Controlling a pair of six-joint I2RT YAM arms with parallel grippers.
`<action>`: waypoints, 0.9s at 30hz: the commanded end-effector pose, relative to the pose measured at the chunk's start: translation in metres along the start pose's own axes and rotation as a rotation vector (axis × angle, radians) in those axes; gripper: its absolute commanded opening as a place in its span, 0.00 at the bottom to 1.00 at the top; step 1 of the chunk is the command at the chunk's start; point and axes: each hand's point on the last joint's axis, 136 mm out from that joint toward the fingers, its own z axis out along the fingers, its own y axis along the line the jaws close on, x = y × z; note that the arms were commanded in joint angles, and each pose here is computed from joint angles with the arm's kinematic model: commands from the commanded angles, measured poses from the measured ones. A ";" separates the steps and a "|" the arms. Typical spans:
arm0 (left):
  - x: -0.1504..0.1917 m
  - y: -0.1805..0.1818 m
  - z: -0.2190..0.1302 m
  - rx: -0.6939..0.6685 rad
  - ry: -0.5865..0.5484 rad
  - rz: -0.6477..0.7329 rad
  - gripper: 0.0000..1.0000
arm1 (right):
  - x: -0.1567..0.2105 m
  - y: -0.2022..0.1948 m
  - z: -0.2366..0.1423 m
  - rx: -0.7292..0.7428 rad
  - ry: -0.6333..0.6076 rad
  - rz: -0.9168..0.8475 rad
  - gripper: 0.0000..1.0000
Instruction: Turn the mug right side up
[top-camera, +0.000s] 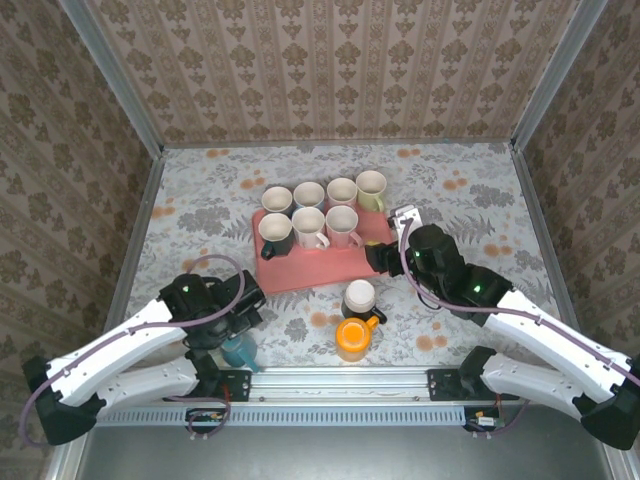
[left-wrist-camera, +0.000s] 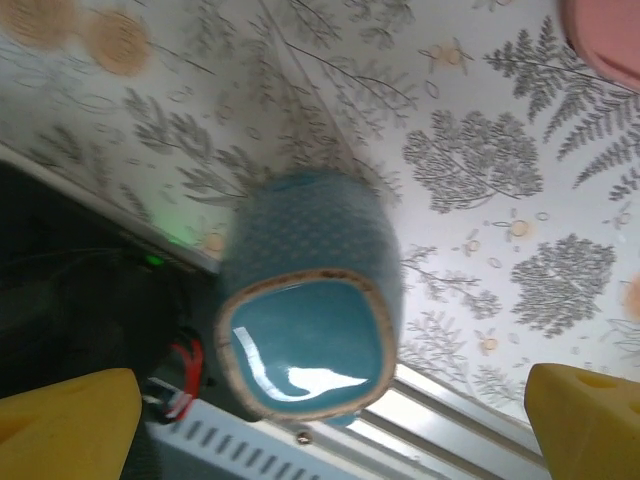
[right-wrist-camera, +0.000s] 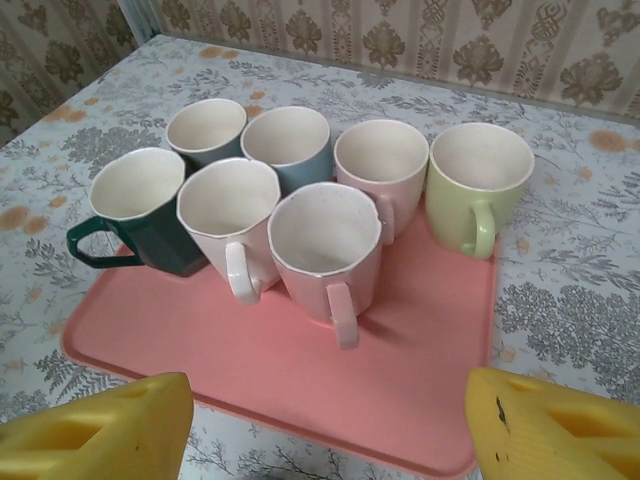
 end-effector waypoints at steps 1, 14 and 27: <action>0.012 0.003 0.018 -0.009 0.070 -0.036 1.00 | 0.006 -0.003 0.000 0.019 0.014 0.003 0.74; 0.021 0.012 0.043 -0.110 0.135 -0.064 1.00 | 0.011 -0.003 0.008 0.027 0.030 -0.013 0.74; 0.019 -0.012 0.057 -0.114 0.177 -0.015 0.95 | 0.010 -0.005 0.008 0.037 0.030 -0.024 0.75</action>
